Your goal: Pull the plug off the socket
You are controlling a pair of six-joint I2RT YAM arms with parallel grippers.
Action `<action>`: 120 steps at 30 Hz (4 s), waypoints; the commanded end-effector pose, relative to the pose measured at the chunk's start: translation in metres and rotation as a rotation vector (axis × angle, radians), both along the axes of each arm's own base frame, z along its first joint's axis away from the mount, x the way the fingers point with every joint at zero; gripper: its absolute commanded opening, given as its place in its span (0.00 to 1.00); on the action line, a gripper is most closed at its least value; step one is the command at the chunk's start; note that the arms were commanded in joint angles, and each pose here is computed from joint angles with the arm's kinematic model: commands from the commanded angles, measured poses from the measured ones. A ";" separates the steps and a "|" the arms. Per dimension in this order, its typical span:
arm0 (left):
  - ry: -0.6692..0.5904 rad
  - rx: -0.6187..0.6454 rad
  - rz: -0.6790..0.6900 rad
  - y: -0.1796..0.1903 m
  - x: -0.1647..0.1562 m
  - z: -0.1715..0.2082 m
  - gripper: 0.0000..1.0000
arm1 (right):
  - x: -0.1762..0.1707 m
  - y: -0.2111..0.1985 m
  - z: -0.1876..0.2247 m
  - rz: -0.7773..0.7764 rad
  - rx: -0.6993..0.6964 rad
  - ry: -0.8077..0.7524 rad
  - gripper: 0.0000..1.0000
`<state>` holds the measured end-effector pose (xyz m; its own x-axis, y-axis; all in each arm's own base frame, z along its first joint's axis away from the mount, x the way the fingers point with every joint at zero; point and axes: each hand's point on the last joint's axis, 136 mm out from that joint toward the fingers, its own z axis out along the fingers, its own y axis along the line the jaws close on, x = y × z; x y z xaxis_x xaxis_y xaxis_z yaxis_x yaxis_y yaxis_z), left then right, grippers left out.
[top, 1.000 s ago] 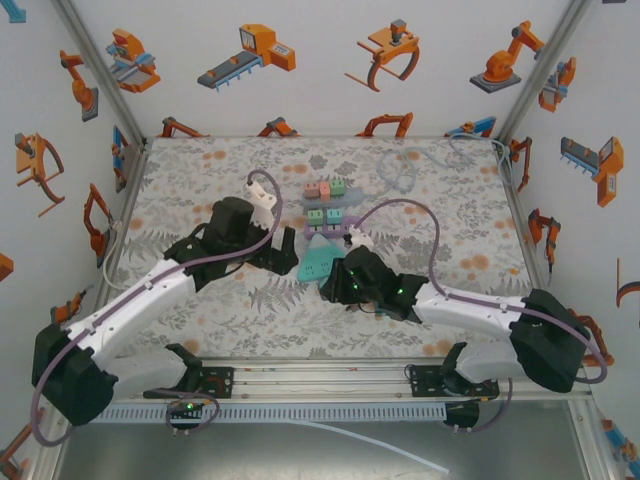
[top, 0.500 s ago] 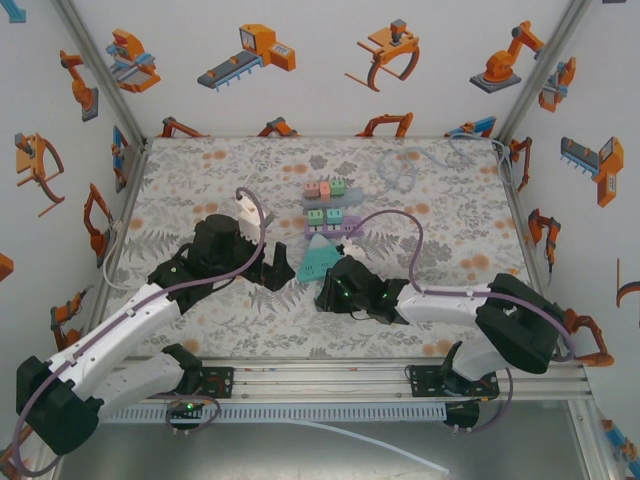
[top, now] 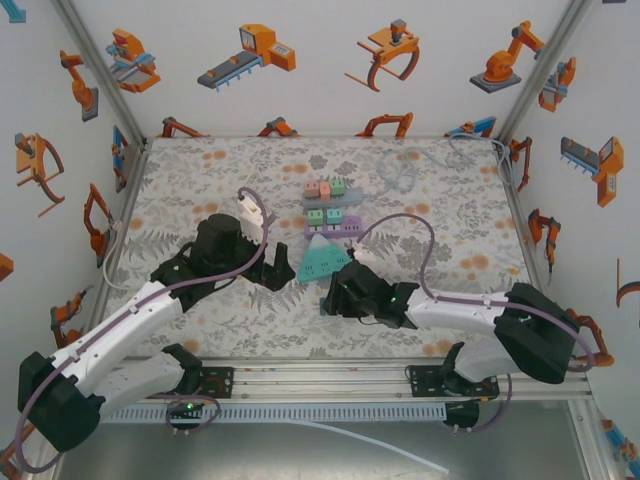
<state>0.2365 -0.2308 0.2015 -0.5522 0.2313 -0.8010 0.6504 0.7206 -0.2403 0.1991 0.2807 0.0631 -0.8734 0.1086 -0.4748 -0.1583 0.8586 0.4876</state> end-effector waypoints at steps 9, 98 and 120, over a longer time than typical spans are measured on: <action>-0.047 -0.007 0.055 0.003 0.013 0.012 0.97 | 0.036 -0.031 0.095 -0.024 -0.112 -0.399 0.54; 0.219 0.463 0.260 -0.008 0.170 -0.185 0.84 | 0.209 0.041 0.067 1.224 -0.195 -0.706 0.26; 0.127 0.328 0.264 -0.022 0.182 -0.118 0.91 | 0.185 0.011 0.167 0.850 -0.158 -0.750 0.24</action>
